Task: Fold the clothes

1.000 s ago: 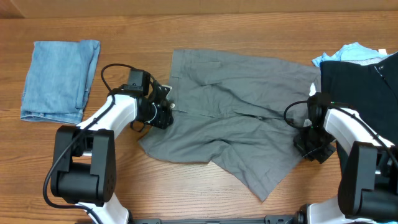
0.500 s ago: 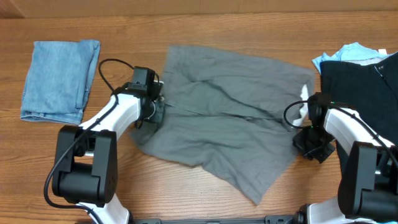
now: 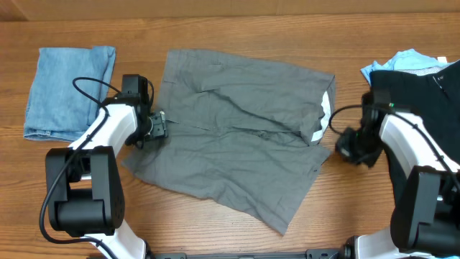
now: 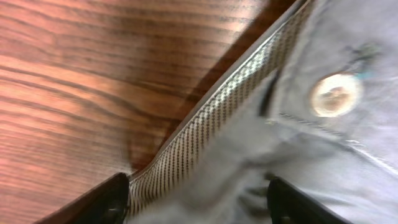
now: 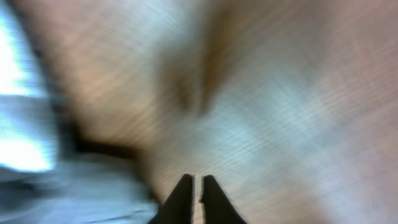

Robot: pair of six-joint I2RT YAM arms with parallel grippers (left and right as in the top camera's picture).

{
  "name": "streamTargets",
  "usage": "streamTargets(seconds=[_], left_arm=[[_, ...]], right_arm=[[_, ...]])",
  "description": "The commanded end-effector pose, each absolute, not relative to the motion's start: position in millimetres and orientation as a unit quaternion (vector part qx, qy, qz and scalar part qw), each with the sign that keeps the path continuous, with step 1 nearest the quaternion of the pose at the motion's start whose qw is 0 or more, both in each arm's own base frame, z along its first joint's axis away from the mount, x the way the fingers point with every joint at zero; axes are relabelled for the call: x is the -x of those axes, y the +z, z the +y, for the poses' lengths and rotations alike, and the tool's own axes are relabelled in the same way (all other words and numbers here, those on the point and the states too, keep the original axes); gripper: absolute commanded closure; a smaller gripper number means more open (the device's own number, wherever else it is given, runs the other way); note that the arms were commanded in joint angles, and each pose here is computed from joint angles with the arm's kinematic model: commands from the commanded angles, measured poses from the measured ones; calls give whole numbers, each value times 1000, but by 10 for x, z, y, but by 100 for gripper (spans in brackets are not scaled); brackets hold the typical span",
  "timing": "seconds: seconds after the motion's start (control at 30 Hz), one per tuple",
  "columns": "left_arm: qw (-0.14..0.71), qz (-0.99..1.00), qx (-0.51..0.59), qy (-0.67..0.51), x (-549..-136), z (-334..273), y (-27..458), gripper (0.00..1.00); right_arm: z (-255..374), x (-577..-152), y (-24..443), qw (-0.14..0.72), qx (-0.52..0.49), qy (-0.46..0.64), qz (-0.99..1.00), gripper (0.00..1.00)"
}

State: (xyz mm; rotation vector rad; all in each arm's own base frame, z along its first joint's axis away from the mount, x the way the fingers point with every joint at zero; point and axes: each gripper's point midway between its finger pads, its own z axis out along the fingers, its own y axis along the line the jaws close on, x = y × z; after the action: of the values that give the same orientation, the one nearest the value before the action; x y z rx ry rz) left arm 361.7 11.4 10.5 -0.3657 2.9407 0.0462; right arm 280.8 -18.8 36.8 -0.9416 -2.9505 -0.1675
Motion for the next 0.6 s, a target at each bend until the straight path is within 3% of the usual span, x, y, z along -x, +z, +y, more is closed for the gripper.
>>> streamTargets(seconds=[0.0,0.03,0.07,0.1,0.17,0.57], left_arm=[[193,972,132,-25,-4027,15,948,13],[214,967,132,-35,-4084,-7,1125,1],[237,962,129,-45,-4132,-32,1317,0],[261,956,128,-48,-4161,-34,1508,0],[282,950,126,-51,-4166,-32,1663,0],[288,948,126,-51,-4156,-32,1715,0]], right_arm=[[-73,-3293,772,-53,242,-116,-962,84],[-57,-3388,895,-67,233,-126,-962,82],[-6,-3470,1012,-81,204,-143,-965,65],[66,-3566,1116,-103,160,-166,-968,53],[152,-3675,1201,-130,112,-191,-966,40],[360,-3779,780,-97,113,-265,-953,38]])
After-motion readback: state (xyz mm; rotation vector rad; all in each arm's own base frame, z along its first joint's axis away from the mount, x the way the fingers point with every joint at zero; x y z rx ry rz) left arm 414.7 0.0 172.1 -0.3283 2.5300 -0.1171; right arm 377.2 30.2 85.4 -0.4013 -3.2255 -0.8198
